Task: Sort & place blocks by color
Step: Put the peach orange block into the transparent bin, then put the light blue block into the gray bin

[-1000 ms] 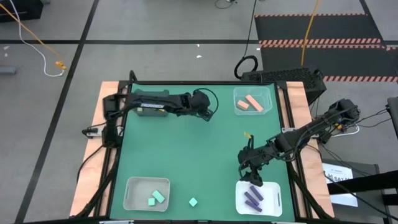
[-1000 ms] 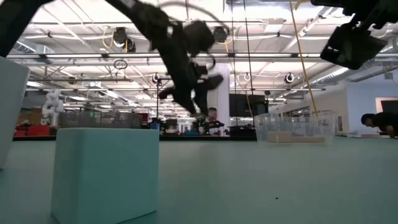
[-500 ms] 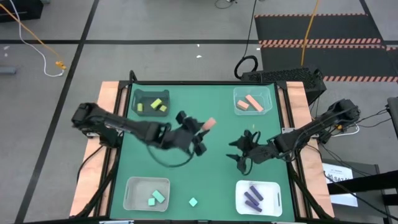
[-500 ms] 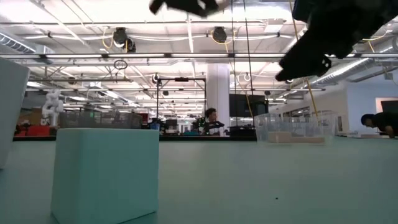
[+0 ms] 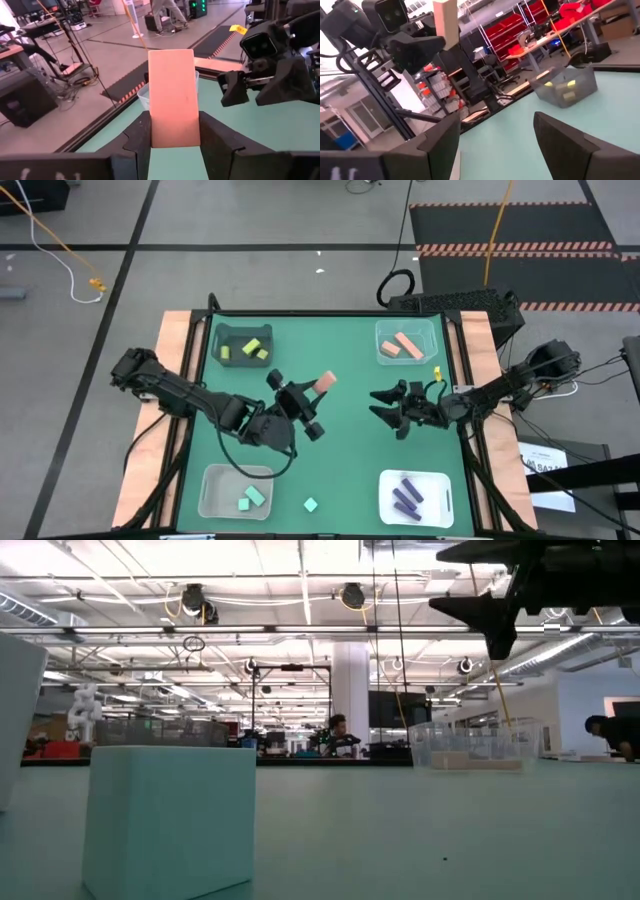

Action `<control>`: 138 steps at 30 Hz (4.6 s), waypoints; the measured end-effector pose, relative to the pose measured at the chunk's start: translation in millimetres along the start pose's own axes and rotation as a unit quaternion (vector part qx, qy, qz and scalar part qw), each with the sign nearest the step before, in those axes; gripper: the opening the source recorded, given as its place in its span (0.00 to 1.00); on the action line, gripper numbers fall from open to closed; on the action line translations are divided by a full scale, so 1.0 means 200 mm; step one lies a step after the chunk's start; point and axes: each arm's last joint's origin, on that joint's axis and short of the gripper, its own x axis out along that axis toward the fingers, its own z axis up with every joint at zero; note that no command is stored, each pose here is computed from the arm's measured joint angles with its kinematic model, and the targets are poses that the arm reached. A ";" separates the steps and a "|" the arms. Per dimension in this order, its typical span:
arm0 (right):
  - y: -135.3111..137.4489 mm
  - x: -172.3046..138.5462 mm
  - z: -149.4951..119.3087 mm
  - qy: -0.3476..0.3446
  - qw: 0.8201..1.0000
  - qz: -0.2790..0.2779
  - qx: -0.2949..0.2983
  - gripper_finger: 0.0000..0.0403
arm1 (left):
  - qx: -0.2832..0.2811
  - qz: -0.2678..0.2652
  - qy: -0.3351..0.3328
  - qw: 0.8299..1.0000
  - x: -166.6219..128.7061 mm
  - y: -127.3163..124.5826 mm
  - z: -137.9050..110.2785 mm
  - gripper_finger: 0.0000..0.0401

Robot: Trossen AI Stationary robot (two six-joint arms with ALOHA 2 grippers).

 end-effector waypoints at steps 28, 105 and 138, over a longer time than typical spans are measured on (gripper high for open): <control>0.12 0.65 0.24 0.079 0.996 -0.045 0.007 0.69 | 0.004 0.026 0.022 0.999 0.13 0.02 -0.29 0.32; -0.50 0.19 0.70 0.239 0.786 -0.543 -0.172 0.18 | -0.191 -0.175 0.217 0.941 0.07 -0.01 -0.70 0.41; -0.32 0.20 0.52 0.272 0.912 -0.307 -0.022 0.67 | 0.032 -0.515 0.218 0.829 -0.18 -0.22 -0.76 0.51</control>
